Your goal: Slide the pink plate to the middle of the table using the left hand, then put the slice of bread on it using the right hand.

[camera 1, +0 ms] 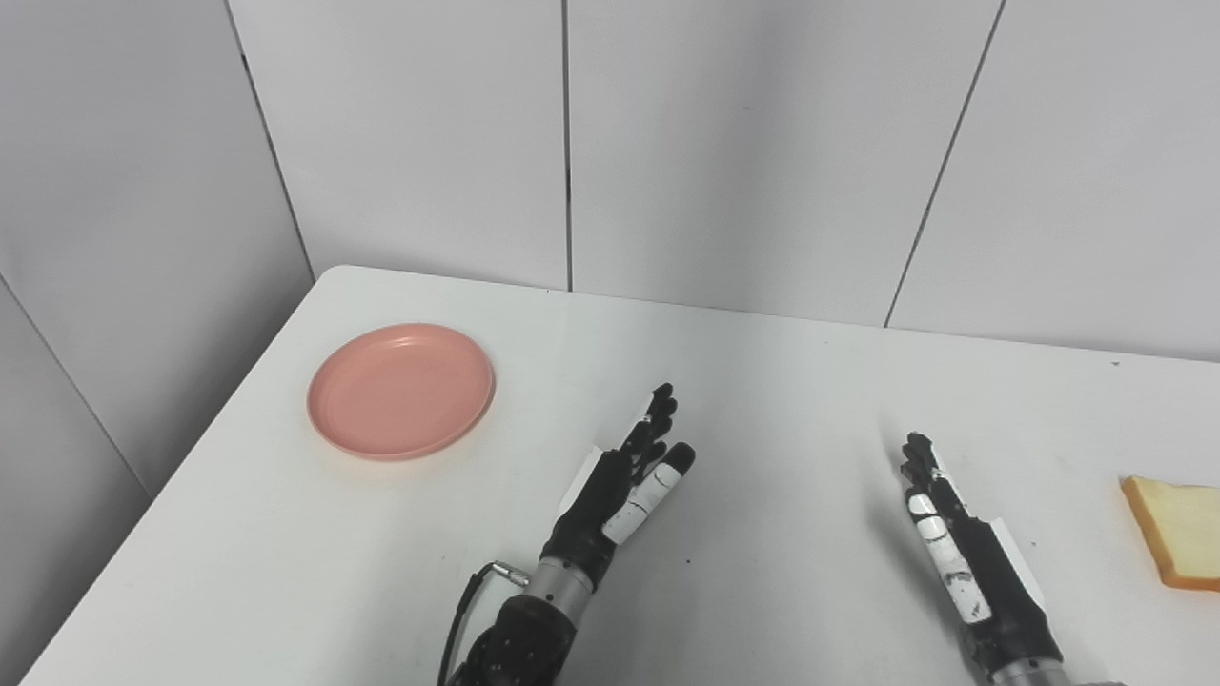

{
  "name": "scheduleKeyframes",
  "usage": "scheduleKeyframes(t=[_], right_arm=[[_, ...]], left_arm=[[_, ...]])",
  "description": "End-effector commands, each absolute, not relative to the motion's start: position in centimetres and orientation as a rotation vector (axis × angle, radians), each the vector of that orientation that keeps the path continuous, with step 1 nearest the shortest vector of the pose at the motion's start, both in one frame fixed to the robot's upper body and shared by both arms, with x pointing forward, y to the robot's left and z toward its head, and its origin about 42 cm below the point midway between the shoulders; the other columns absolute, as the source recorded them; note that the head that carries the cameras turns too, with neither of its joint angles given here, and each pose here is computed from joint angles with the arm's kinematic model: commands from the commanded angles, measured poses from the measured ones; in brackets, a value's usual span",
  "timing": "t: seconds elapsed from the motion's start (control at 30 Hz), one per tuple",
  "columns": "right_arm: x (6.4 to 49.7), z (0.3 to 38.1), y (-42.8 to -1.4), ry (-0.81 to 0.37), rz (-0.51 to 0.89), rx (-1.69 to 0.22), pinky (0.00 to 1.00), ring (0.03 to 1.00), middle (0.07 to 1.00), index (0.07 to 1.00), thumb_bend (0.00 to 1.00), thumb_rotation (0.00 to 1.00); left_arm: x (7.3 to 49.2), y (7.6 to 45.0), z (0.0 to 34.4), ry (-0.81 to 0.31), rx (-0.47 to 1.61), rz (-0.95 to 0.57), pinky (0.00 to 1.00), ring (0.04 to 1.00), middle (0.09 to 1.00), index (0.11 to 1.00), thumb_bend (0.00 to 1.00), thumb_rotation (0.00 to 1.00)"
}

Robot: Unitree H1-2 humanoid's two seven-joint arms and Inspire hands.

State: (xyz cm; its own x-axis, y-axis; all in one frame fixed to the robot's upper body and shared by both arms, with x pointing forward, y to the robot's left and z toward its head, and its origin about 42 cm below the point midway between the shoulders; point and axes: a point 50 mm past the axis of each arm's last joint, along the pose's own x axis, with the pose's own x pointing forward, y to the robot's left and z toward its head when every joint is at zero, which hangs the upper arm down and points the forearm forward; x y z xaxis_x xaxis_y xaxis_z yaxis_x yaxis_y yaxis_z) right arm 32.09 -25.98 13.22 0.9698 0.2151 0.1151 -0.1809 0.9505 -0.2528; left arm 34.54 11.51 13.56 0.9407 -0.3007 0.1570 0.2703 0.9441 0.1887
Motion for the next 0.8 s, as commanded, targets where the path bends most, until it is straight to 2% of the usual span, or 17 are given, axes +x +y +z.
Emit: scheduleKeyframes(t=[0.0,0.07,0.13,0.2,0.3,0.57,0.63,0.77], right_arm=[[32.5,14.0,-26.4,-0.169,0.196,-0.254,1.00,1.000,1.000,1.000,0.36,1.00],[32.5,13.9,-26.4,-0.168,0.196,-0.252,1.00,1.000,1.000,1.000,0.36,1.00],[32.5,13.9,-26.5,-0.164,0.194,-0.232,1.00,1.000,1.000,1.000,0.36,1.00],[32.6,13.8,-26.6,-0.168,0.195,-0.228,1.00,1.000,1.000,1.000,0.36,1.00],[32.7,13.7,-26.7,-0.172,0.199,-0.219,1.00,1.000,1.000,1.000,0.35,1.00],[32.6,13.7,-26.7,-0.164,0.194,-0.219,1.00,1.000,1.000,1.000,0.38,1.00],[32.5,13.7,-26.7,-0.161,0.195,-0.227,1.00,1.000,1.000,1.000,0.37,1.00],[32.4,13.8,-26.9,-0.160,0.188,-0.252,1.00,1.000,1.000,1.000,0.39,1.00]], left_arm=[[35.8,11.6,17.7,-0.358,0.204,-0.271,0.94,0.976,0.994,0.975,0.75,0.99],[35.9,11.8,18.8,-0.369,0.200,-0.246,0.93,0.972,0.993,0.973,0.75,1.00],[36.1,12.1,20.9,-0.403,0.149,-0.219,0.91,0.942,0.963,0.950,0.84,0.97],[36.3,12.2,22.3,-0.434,0.101,-0.212,0.89,0.938,0.963,0.949,0.86,0.93],[36.4,12.5,23.9,-0.458,0.078,-0.191,0.90,0.936,0.958,0.946,0.88,0.92],[37.2,14.5,27.7,-0.576,0.016,-0.170,0.94,0.942,0.967,0.961,0.84,0.91],[37.6,15.6,28.6,-0.610,0.009,-0.150,0.98,0.948,0.972,0.965,0.85,0.89],[38.0,18.1,30.0,-0.645,0.063,-0.142,1.00,0.993,0.996,0.995,0.85,0.94]])
